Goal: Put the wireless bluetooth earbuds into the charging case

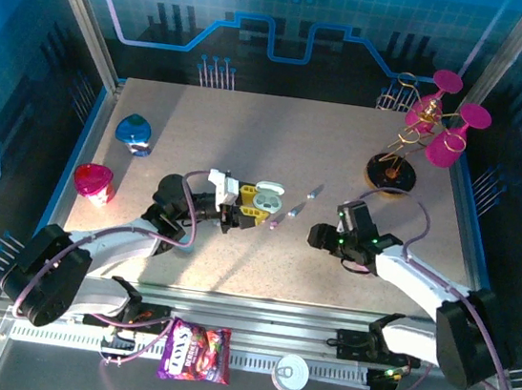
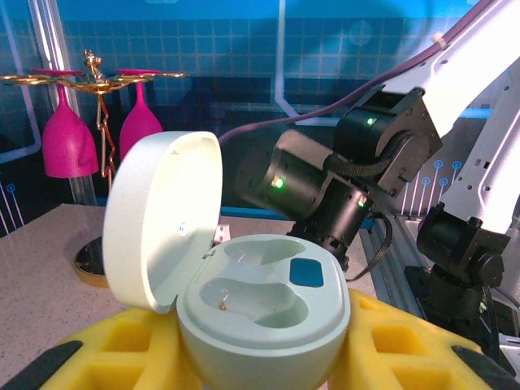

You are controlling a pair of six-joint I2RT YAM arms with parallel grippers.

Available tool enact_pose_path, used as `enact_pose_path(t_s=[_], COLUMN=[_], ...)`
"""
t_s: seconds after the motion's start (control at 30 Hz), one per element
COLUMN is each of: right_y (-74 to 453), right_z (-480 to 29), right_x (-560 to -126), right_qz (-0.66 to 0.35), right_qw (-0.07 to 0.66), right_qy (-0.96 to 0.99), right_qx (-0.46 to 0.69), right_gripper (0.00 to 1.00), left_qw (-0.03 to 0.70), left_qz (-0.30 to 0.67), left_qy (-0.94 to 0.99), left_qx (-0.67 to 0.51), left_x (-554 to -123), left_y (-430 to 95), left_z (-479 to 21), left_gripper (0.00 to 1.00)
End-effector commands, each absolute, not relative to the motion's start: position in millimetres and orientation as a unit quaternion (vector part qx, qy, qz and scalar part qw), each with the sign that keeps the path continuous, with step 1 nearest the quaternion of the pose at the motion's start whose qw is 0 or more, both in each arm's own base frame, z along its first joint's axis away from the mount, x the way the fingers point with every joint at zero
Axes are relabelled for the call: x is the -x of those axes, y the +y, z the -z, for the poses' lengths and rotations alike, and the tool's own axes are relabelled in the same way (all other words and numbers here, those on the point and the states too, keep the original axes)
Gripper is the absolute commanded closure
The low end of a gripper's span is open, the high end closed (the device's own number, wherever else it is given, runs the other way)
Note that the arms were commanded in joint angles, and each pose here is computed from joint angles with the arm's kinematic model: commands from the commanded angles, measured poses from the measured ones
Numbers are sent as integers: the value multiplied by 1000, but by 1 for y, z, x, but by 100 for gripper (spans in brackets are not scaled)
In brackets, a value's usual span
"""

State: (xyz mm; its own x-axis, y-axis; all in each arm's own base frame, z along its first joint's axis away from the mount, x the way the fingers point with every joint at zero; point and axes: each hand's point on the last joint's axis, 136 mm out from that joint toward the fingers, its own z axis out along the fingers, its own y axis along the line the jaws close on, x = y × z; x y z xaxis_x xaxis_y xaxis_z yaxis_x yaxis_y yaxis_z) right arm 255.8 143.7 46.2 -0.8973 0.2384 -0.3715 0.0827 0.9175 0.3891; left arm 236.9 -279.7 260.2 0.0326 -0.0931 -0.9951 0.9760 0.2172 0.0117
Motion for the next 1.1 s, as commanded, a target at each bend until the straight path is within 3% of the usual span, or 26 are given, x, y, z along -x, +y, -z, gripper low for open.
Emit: enact_pose_path(t_s=[0.0, 0.4, 0.77, 1.07], right_y=[160, 185, 195, 178], right_z=[-48, -37, -35, -40], right_x=[-270, -290, -305, -308], right_qz=[-199, -185, -169, -81], right_qw=[227, 221, 216, 209], right_qy=[947, 954, 961, 974], right_qx=[-111, -77, -31, 32], right_gripper=[35, 47, 51, 55], left_qw=[595, 599, 603, 614], left_qz=[448, 438, 433, 428], left_qy=[508, 506, 503, 498], left_qx=[-433, -440, -441, -438], left_x=[-234, -224, -218, -217], left_y=[-277, -270, -266, -264], left_z=[-265, -270, -273, -280], left_gripper=[81, 81, 81, 81])
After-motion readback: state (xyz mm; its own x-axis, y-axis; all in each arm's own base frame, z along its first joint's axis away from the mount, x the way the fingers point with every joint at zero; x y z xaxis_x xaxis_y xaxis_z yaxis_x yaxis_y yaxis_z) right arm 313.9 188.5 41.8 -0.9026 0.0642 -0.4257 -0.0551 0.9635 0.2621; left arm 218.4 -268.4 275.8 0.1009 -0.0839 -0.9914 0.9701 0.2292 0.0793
